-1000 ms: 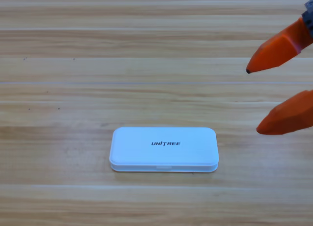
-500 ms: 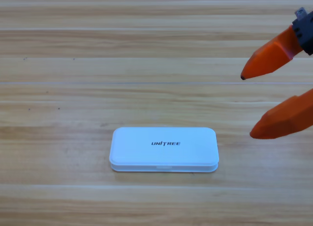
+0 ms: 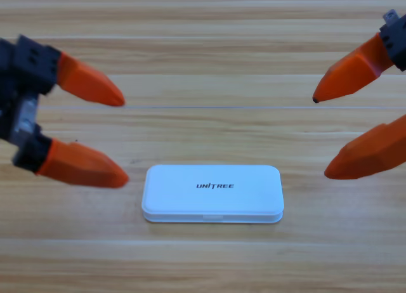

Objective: Clean up eraser and pencils

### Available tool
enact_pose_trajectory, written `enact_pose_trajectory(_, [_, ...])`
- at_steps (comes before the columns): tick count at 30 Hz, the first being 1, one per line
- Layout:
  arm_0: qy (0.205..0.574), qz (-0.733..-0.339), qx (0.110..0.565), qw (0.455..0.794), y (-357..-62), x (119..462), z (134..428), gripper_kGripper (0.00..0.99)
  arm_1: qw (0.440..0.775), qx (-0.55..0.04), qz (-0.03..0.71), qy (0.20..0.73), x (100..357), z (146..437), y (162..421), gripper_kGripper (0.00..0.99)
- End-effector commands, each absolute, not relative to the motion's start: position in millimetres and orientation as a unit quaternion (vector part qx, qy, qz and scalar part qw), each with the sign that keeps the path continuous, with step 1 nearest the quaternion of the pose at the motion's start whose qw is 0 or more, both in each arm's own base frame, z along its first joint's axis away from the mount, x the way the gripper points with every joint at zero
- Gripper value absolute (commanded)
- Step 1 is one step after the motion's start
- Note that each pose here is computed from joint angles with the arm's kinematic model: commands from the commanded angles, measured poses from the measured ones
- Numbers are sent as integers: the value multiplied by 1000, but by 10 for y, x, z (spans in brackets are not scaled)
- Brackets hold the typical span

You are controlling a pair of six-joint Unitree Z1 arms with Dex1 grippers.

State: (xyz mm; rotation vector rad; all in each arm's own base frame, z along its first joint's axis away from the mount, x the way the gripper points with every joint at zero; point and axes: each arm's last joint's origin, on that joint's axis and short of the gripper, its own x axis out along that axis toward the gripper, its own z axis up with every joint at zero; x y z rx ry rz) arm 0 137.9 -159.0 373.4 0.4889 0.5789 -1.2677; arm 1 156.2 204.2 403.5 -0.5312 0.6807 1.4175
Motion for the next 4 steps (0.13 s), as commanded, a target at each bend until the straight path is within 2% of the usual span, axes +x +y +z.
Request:
enact_pose_trajectory(1, [262, -607, 239, 711, -1920, 1227, 3668, 990, 671, -228, 630, 316, 1655, 3887, 2125, 976])
enact_pose_trajectory(4, [264, -605, 239, 712, -1938, 1213, 3666, 990, 671, -228, 630, 316, 1655, 3887, 2125, 976])
